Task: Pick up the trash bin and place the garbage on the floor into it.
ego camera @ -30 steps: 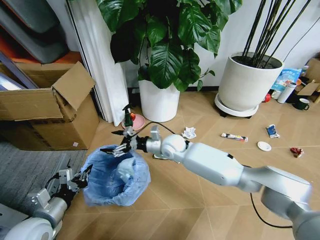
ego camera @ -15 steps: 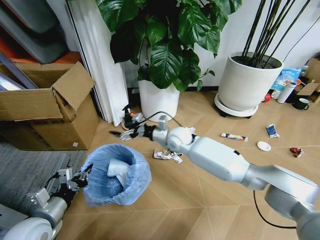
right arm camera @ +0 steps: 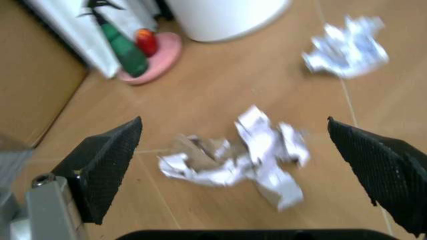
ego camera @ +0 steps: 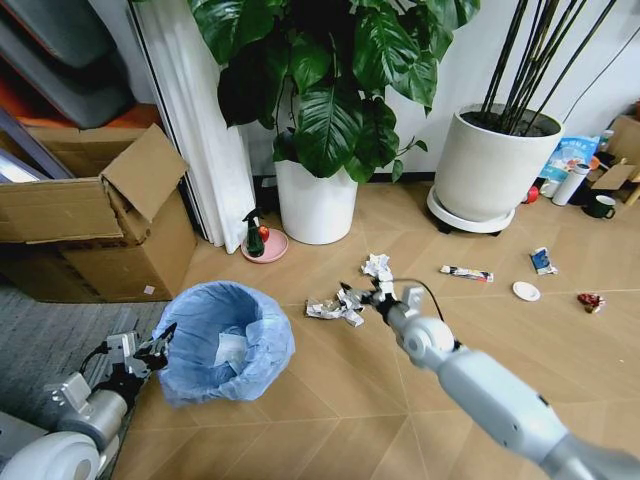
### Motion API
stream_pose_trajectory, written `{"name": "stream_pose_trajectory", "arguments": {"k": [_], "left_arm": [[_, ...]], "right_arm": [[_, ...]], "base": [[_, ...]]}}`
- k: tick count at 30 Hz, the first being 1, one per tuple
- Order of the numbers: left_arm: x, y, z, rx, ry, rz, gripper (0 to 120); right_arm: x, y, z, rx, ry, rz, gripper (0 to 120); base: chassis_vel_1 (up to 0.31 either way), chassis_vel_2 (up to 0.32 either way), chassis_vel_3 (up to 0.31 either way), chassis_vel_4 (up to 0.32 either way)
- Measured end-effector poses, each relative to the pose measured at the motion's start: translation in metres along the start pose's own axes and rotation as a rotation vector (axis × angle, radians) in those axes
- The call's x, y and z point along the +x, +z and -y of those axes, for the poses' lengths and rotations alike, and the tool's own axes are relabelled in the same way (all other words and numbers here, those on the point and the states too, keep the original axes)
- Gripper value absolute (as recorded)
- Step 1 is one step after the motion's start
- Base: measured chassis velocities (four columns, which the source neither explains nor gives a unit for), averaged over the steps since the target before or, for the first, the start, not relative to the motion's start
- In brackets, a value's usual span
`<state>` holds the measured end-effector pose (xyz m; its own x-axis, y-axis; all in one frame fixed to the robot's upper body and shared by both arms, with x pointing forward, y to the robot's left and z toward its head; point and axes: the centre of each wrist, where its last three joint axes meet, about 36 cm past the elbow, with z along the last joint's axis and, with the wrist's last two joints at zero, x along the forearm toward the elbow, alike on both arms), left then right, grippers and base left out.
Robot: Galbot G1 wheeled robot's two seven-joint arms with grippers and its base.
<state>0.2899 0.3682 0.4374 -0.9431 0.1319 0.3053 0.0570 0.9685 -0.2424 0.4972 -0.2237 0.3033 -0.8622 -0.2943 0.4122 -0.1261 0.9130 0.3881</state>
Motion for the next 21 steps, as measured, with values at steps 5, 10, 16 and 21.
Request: {"name": "stream_pose_trajectory", "arguments": {"k": [5, 10, 16, 21], "left_arm": [[0.0, -0.001, -0.001, -0.001, -0.003, 0.001, 0], [0.0, -0.002, -0.001, -0.004, -0.003, 0.002, 0], [0.001, -0.003, -0.002, -0.006, -0.004, 0.005, 0], [0.002, -0.004, -0.002, -0.006, -0.004, 0.006, 0]], "right_arm": [[-0.007, 0.021, -0.004, -0.109, 0.03, -0.027, 100], [-0.031, 0.034, -0.015, -0.189, 0.055, -0.045, 100], [-0.052, 0.04, -0.021, -0.237, 0.094, -0.063, 100], [-0.063, 0.039, -0.023, -0.279, 0.121, -0.077, 100]], "base": [[0.0, 0.0, 0.0, 0.0], [0.0, 0.0, 0.0, 0.0], [0.0, 0.0, 0.0, 0.0], [0.0, 0.0, 0.0, 0.0]]}}
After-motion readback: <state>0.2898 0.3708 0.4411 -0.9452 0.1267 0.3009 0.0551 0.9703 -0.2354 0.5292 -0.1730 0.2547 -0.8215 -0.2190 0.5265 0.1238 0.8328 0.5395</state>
